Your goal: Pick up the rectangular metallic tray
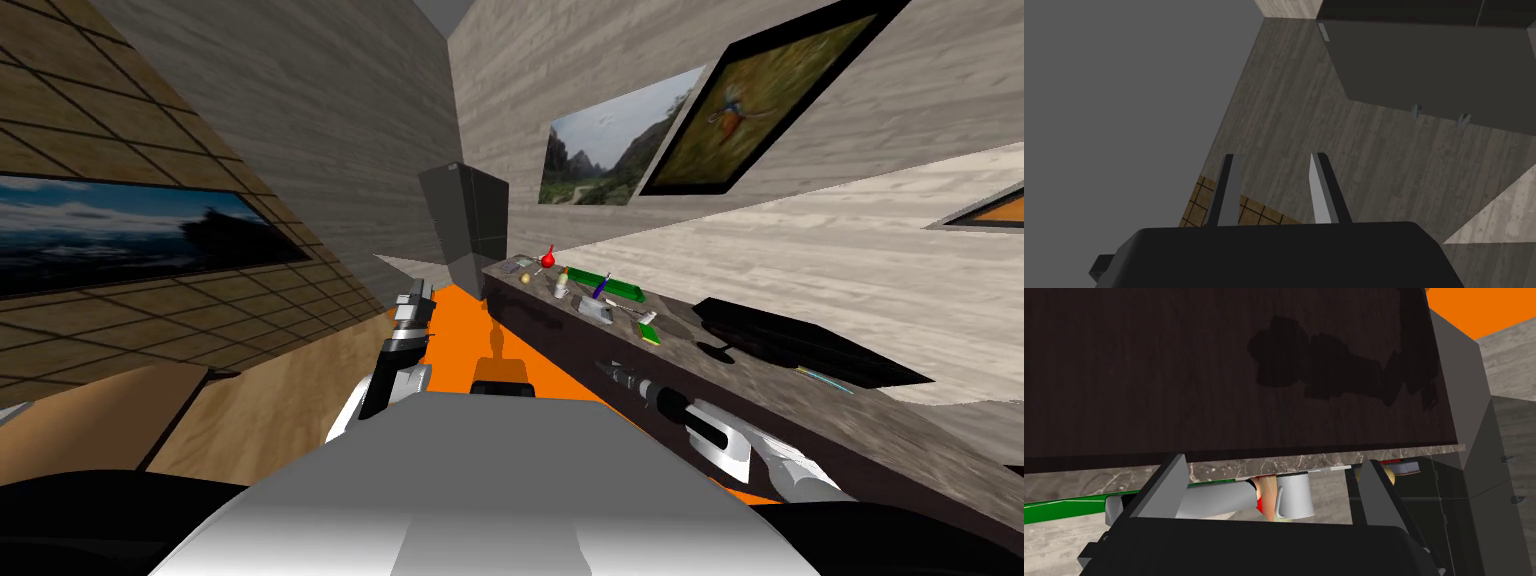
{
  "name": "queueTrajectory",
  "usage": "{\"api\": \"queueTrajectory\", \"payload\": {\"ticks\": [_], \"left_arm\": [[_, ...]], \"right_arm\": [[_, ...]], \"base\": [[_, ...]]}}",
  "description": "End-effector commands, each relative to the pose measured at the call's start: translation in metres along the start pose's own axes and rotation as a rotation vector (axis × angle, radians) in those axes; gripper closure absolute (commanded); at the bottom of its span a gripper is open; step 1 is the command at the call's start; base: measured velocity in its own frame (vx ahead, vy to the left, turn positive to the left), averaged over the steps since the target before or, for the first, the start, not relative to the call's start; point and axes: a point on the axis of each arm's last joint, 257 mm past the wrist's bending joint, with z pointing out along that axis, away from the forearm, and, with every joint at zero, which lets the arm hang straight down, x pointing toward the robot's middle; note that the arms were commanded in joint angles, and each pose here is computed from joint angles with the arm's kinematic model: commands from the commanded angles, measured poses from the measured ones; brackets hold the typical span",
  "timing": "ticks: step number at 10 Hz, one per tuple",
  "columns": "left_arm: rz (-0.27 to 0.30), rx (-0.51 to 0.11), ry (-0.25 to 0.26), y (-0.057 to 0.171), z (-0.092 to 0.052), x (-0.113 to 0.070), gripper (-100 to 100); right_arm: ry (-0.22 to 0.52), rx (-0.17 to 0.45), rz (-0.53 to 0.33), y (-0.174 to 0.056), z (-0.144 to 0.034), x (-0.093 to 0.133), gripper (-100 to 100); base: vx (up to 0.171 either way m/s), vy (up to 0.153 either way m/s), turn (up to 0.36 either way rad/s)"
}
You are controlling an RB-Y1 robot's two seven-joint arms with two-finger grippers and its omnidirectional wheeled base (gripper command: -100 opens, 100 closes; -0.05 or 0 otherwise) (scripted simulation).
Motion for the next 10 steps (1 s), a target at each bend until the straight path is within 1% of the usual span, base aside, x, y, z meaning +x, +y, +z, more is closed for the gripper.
{"api": "queueTrajectory", "payload": {"ticks": [1, 2, 3, 5, 6, 8, 10], "left_arm": [[0.0, 0.0, 0.0, 0.0, 0.0, 0.0, 0], [0.0, 0.0, 0.0, 0.0, 0.0, 0.0, 0], [0.0, 0.0, 0.0, 0.0, 0.0, 0.0, 0], [0.0, 0.0, 0.0, 0.0, 0.0, 0.0, 0], [0.0, 0.0, 0.0, 0.0, 0.0, 0.0, 0], [0.0, 0.0, 0.0, 0.0, 0.0, 0.0, 0], [0.0, 0.0, 0.0, 0.0, 0.0, 0.0, 0]], "right_arm": [[0.035, 0.05, -0.057, -0.027, -0.013, -0.001, -100], [0.06, 0.089, -0.096, -0.047, -0.023, -0.001, -100], [0.061, 0.09, -0.101, -0.048, -0.023, -0.003, -100], [0.105, 0.161, -0.174, -0.086, -0.043, -0.007, -100], [0.107, 0.163, -0.18, -0.087, -0.044, -0.009, -100], [0.147, 0.225, -0.248, -0.119, -0.064, -0.016, -100], [0.183, 0.274, -0.305, -0.145, -0.082, -0.023, -100]], "base": [[0.092, 0.074, 0.184], [0.131, 0.079, 0.232], [0.103, 0.063, 0.117], [0.114, 0.073, 0.233], [0.117, 0.042, 0.079], [0.12, 0.05, 0.222], [0.168, 0.042, 0.199]]}}
